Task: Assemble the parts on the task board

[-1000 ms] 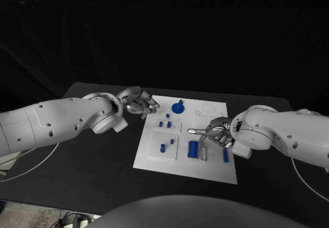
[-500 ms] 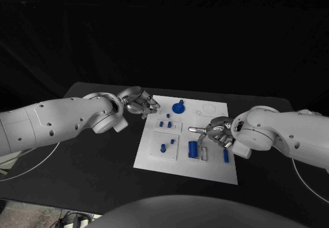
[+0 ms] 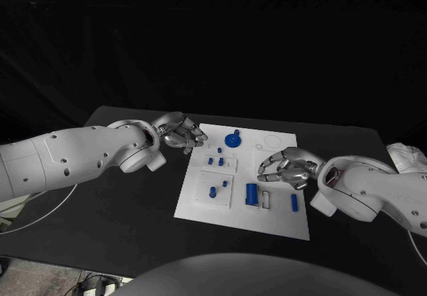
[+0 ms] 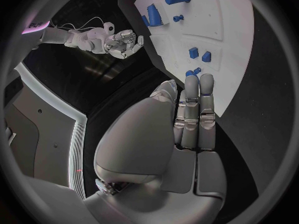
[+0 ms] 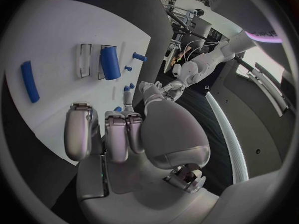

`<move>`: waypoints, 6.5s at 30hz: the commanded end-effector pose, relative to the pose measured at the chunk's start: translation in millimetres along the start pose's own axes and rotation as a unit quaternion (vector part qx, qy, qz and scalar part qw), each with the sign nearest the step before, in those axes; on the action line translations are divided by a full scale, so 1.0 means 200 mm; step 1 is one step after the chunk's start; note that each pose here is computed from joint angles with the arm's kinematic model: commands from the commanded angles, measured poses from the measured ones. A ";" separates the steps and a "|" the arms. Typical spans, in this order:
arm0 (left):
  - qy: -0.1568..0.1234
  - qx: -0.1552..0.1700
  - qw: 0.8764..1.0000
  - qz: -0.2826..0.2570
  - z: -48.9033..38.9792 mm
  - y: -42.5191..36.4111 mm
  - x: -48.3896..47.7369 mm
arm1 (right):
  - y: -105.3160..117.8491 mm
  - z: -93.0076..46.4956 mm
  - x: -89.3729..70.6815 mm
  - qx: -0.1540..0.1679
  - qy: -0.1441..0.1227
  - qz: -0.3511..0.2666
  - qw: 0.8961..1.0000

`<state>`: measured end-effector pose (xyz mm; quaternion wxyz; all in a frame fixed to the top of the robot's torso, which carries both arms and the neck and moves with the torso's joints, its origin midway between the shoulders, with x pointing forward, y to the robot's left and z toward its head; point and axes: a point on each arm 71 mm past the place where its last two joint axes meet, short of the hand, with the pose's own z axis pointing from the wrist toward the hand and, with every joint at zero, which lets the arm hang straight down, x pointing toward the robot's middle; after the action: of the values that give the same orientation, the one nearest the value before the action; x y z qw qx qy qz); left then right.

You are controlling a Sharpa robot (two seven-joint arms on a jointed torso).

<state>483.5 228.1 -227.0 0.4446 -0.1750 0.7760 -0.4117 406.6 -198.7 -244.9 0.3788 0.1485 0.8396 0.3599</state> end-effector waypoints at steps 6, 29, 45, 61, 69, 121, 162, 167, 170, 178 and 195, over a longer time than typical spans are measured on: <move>-0.008 0.019 1.000 -0.001 -0.010 0.000 0.005 | 0.02 -0.10 0.09 -0.140 -0.083 -0.215 0.963; -0.006 0.016 1.000 -0.007 -0.045 0.042 0.027 | -0.07 0.01 0.32 -0.085 -0.076 -0.349 0.930; -0.003 0.011 1.000 -0.008 -0.044 0.045 0.030 | -0.06 0.03 0.34 -0.090 -0.073 -0.345 0.932; 0.001 0.006 1.000 -0.008 -0.042 0.050 0.034 | -0.07 0.04 0.34 -0.087 -0.058 -0.329 0.939; 0.001 0.004 1.000 -0.008 -0.043 0.054 0.030 | -0.06 0.03 0.33 -0.098 -0.074 -0.319 0.940; 0.010 -0.007 1.000 -0.010 -0.046 0.070 0.037 | -0.11 0.01 0.34 -0.074 -0.028 -0.311 0.947; 0.004 0.003 1.000 -0.010 -0.046 0.053 0.045 | -0.05 -0.17 -0.19 0.079 -0.078 -0.214 0.970; -0.003 0.014 1.000 -0.011 -0.036 0.028 0.057 | -0.07 -0.17 -0.31 0.208 0.028 -0.247 0.946; -0.005 0.019 1.000 -0.012 -0.030 0.015 0.065 | -0.09 -0.16 -0.34 0.244 0.066 -0.263 0.931; -0.003 0.023 1.000 -0.013 -0.024 0.005 0.074 | -0.12 -0.11 -0.34 0.281 0.109 -0.280 0.911; 0.000 0.029 1.000 -0.013 -0.005 -0.011 0.089 | -0.20 -0.02 -0.21 0.289 0.138 -0.210 0.924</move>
<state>472.7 217.7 -235.9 0.4424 -0.1728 0.7665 -0.4322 434.2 -252.2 -245.5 0.2805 0.0014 0.9596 0.0234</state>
